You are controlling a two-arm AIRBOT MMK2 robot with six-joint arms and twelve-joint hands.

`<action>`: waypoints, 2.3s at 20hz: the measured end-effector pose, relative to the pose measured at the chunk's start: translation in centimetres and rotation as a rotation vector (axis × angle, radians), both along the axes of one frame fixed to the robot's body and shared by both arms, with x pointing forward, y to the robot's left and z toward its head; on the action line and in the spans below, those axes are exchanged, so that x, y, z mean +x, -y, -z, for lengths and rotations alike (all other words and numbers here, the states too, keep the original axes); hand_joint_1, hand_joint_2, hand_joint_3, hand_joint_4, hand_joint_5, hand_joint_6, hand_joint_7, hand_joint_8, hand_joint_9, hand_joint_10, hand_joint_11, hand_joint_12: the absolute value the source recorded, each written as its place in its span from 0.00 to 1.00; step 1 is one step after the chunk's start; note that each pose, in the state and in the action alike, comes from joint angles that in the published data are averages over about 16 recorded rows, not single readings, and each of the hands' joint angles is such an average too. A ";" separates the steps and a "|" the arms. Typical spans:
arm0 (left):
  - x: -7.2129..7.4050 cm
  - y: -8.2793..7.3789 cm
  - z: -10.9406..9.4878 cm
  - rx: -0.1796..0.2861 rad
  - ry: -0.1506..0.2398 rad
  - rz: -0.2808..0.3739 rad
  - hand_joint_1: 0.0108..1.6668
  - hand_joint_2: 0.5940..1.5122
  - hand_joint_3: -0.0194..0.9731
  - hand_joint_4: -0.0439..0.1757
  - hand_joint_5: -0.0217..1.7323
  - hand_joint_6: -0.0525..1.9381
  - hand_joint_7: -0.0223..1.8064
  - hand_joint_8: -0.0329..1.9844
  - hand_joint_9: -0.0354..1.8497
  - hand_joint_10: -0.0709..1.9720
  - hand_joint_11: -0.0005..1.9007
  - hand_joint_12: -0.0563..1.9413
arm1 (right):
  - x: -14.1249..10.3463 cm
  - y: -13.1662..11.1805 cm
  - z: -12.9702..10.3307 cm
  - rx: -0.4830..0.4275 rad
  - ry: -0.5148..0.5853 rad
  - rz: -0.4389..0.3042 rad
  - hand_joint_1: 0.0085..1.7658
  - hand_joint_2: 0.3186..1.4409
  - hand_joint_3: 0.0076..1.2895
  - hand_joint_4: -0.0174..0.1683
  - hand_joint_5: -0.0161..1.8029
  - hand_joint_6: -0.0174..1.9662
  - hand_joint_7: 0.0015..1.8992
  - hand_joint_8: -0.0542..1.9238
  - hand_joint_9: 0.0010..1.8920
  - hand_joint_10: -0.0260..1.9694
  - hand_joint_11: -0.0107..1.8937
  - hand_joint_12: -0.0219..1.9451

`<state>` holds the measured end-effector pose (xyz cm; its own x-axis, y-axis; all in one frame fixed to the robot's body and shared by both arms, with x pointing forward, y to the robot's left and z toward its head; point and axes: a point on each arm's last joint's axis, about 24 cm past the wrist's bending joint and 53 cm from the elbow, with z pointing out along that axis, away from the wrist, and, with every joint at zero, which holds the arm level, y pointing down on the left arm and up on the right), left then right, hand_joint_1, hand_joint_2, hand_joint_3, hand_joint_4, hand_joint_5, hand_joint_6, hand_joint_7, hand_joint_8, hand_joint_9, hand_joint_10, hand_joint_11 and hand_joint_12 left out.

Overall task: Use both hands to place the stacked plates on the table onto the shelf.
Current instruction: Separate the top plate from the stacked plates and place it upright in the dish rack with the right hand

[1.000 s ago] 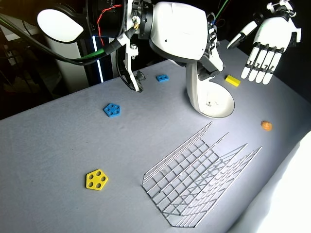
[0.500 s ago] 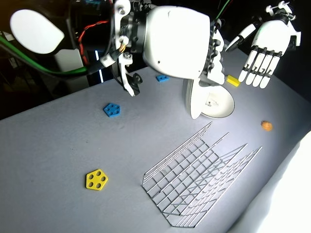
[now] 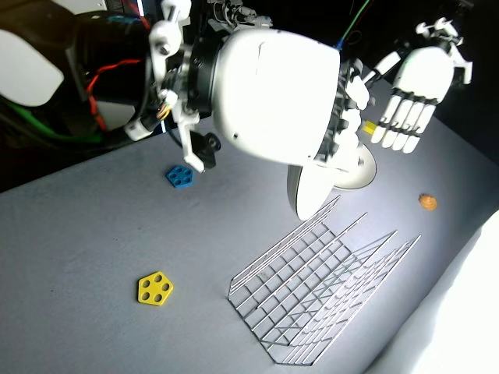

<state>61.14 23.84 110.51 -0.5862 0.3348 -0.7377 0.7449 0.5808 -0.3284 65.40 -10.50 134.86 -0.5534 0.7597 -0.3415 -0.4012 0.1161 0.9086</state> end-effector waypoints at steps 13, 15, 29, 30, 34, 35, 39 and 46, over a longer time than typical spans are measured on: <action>-1.0 -0.3 3.3 0.075 -0.035 -0.004 0.00 0.57 0.02 0.21 0.02 0.03 0.03 0.01 0.03 0.04 0.01 0.03 | 3.0 4.8 -0.1 0.001 -0.013 0.073 0.76 0.66 0.00 0.05 0.44 0.62 0.46 0.59 0.42 0.68 0.33 0.74; -1.0 -0.5 3.8 0.088 -0.036 -0.007 0.00 0.57 0.02 0.21 0.02 0.03 0.03 0.01 0.03 0.04 0.01 0.03 | 3.4 5.2 0.0 0.002 -0.021 0.079 0.76 0.66 0.00 0.05 0.44 0.62 0.46 0.59 0.42 0.69 0.33 0.74; -0.9 -1.4 5.5 0.137 -0.040 -0.021 0.00 0.57 0.02 0.21 0.02 0.03 0.03 0.01 0.03 0.04 0.01 0.03 | 6.6 5.6 1.0 0.030 -0.102 0.121 0.76 0.66 0.00 0.05 0.44 0.62 0.46 0.58 0.42 0.68 0.35 0.72; -0.9 -1.4 5.6 0.139 -0.040 -0.022 0.00 0.57 0.02 0.21 0.02 0.03 0.03 0.01 0.03 0.04 0.01 0.03 | 6.9 5.6 1.0 0.029 -0.105 0.122 0.76 0.66 0.00 0.05 0.44 0.62 0.46 0.58 0.42 0.68 0.35 0.72; -0.9 -1.6 5.7 0.144 -0.041 -0.024 0.00 0.57 0.02 0.21 0.02 0.03 0.03 0.01 0.03 0.04 0.01 0.03 | 7.7 5.2 1.3 0.023 -0.112 0.128 0.76 0.66 0.00 0.05 0.44 0.62 0.46 0.58 0.43 0.68 0.35 0.72; -0.9 -1.6 5.8 0.145 -0.042 -0.024 0.00 0.57 0.02 0.21 0.02 0.03 0.03 0.01 0.03 0.04 0.01 0.03 | 7.9 5.1 1.4 0.021 -0.112 0.129 0.76 0.66 0.00 0.05 0.44 0.62 0.46 0.58 0.43 0.68 0.35 0.72; -1.0 -1.6 5.9 0.147 -0.043 -0.024 0.00 0.56 0.02 0.21 0.02 0.03 0.03 0.01 0.03 0.04 0.01 0.03 | 8.6 4.7 1.6 0.015 -0.115 0.131 0.76 0.66 0.00 0.05 0.44 0.62 0.46 0.58 0.43 0.68 0.35 0.72; -1.0 -1.7 5.9 0.152 -0.043 -0.021 0.00 0.56 0.02 0.21 0.02 0.03 0.03 0.01 0.03 0.04 0.01 0.03 | 9.8 4.4 2.4 0.033 -0.145 0.137 0.75 0.66 0.00 0.10 0.44 0.61 0.46 0.59 0.45 0.57 0.34 0.73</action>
